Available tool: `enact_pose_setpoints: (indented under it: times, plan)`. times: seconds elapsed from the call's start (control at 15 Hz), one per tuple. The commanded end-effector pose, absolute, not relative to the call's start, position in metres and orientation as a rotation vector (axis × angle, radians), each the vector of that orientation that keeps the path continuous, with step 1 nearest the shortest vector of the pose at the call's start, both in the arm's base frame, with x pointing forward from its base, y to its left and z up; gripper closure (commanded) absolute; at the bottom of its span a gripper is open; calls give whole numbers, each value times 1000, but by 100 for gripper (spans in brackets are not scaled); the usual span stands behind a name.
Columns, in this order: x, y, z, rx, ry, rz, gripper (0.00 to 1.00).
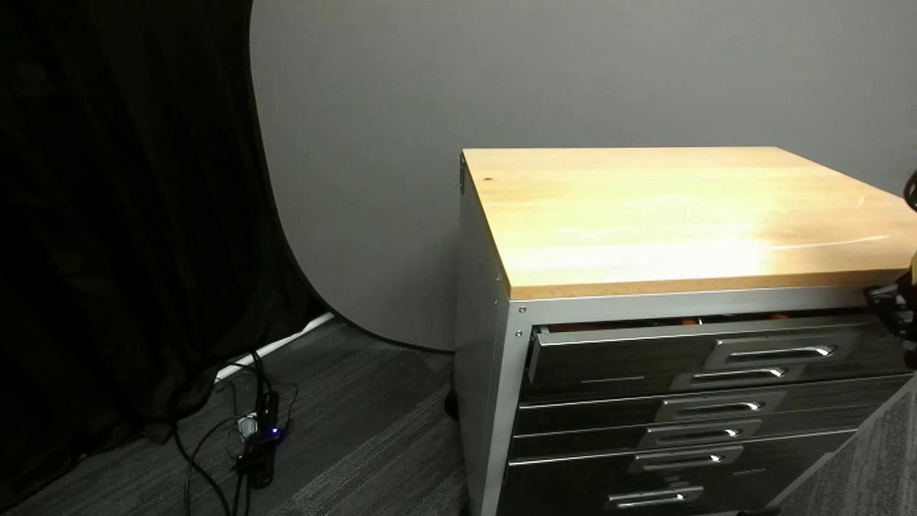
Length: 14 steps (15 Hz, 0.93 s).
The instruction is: Put the screwdriver in the open drawer and then close the drawer
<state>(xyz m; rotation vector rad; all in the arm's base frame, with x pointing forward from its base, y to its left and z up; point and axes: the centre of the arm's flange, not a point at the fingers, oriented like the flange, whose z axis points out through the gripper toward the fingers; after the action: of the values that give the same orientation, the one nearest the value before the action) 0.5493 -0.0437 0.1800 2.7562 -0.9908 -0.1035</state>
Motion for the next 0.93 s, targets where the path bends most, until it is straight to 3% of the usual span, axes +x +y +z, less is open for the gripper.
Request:
enact_pose_setpoints:
  times: [0.0,0.07,0.13,0.47,0.53,0.67,0.87]
  plan:
    - [524,-43,250,2846,-796,-67,88]
    - [522,-43,248,2847,-799,-84,87]
    - [519,-44,246,2847,-800,-103,65]
    - [519,-48,243,2855,-807,-102,65]
    - [519,-49,243,2857,-808,-104,50]
    - [518,-51,242,2859,-811,-115,45]
    - [517,-54,241,2861,-814,-128,22]
